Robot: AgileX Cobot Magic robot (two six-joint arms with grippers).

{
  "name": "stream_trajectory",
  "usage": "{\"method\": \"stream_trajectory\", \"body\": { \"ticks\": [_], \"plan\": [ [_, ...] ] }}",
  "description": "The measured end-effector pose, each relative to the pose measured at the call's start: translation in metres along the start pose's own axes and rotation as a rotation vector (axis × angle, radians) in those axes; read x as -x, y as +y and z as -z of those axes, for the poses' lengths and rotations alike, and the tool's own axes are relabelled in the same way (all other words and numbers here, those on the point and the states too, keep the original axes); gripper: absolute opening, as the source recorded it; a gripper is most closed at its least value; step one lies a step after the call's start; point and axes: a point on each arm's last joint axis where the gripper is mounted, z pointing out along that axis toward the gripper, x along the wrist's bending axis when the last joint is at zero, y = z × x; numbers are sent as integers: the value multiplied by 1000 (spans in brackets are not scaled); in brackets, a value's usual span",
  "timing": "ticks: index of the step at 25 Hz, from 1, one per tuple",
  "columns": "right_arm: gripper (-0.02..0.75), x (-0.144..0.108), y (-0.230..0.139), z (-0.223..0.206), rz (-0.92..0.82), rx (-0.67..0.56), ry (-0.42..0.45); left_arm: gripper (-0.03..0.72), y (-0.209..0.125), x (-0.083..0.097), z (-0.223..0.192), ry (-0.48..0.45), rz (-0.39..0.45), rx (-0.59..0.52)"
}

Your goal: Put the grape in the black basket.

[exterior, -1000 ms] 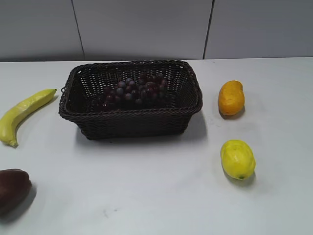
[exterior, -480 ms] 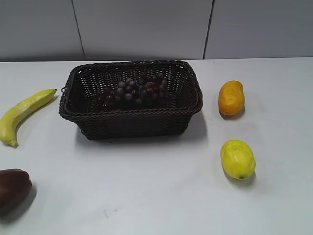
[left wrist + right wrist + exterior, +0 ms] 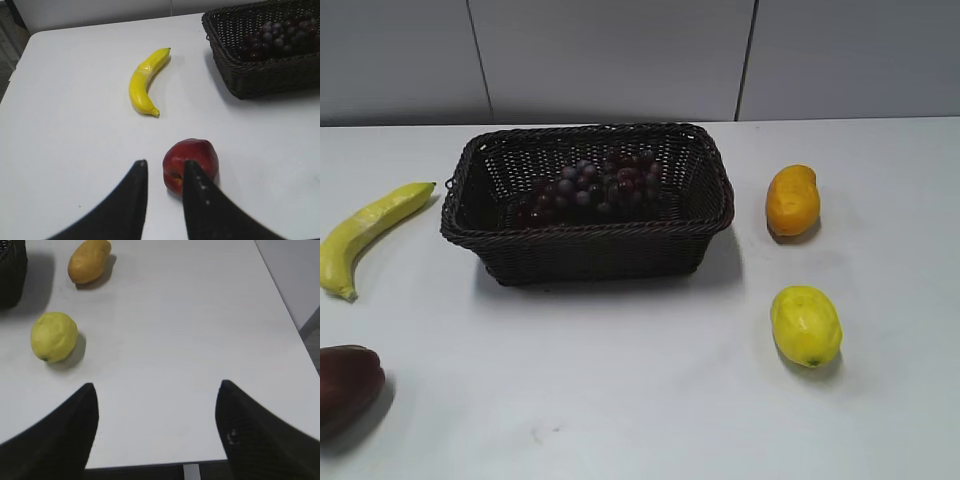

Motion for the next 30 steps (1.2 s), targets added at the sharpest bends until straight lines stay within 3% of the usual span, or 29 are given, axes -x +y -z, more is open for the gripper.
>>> {"method": "stream_trajectory", "body": {
  "ticks": [30],
  "plan": [
    [554,-2,1,-2,5,24,17,228,0,0,0,0,0,0]
  ]
}}
